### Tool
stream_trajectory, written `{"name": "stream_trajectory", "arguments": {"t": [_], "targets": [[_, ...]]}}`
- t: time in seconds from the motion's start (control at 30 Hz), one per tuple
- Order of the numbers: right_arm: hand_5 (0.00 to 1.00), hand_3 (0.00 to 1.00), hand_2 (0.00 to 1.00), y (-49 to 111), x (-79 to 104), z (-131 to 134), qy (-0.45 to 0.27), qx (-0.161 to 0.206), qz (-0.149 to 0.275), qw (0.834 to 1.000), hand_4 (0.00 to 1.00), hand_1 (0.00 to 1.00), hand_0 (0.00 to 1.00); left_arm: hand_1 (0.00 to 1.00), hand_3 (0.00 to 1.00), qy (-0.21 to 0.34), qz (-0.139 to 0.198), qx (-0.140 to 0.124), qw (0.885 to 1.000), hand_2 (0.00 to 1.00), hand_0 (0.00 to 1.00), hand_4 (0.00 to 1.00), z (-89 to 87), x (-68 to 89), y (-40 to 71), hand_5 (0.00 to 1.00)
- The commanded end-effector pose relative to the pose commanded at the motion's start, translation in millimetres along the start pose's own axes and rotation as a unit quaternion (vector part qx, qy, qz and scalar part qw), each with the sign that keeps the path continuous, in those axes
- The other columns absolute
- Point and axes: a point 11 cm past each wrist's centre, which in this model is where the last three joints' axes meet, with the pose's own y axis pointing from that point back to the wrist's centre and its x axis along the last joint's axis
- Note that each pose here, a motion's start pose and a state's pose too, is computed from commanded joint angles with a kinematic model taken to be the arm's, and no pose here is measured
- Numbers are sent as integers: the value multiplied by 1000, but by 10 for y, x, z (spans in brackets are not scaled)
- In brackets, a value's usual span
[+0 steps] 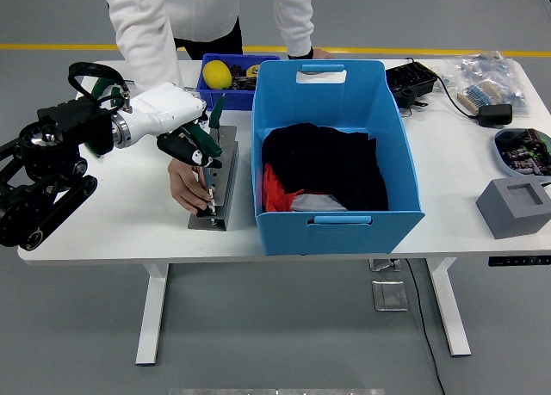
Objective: Lift tool from toolbox,place it in box,lift tool from toolbox,place it in box
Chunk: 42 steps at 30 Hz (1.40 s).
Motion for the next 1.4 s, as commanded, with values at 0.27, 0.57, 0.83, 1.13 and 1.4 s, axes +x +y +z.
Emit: {"name": "stream_trajectory", "arguments": {"t": [0.27, 0.57, 0.83, 1.13, 1.4], "targets": [[684, 591, 734, 0, -2, 0, 0, 0, 0, 1000, 848, 666, 675, 2, 84, 12, 18, -10, 1000, 19, 73, 811, 4, 26, 0, 700], [684, 591, 734, 0, -10, 23, 0, -2, -1, 1000, 848, 666, 676, 2, 81, 23, 16, -20, 999, 15, 71, 724, 40, 42, -2, 595], [684, 591, 733, 0, -21, 53, 2, -6, -1, 1000, 848, 666, 676, 2, 82, 38, 22, -34, 998, 15, 71, 704, 121, 120, 9, 562], [683, 591, 733, 1, -34, 79, 4, -8, -2, 1000, 847, 667, 675, 2, 83, 50, 35, -49, 997, 15, 71, 701, 202, 230, 38, 555], [681, 591, 732, 1, -33, 70, 1, -7, -2, 1000, 846, 667, 673, 2, 83, 52, 50, -58, 996, 15, 71, 694, 256, 376, 73, 535]]}}
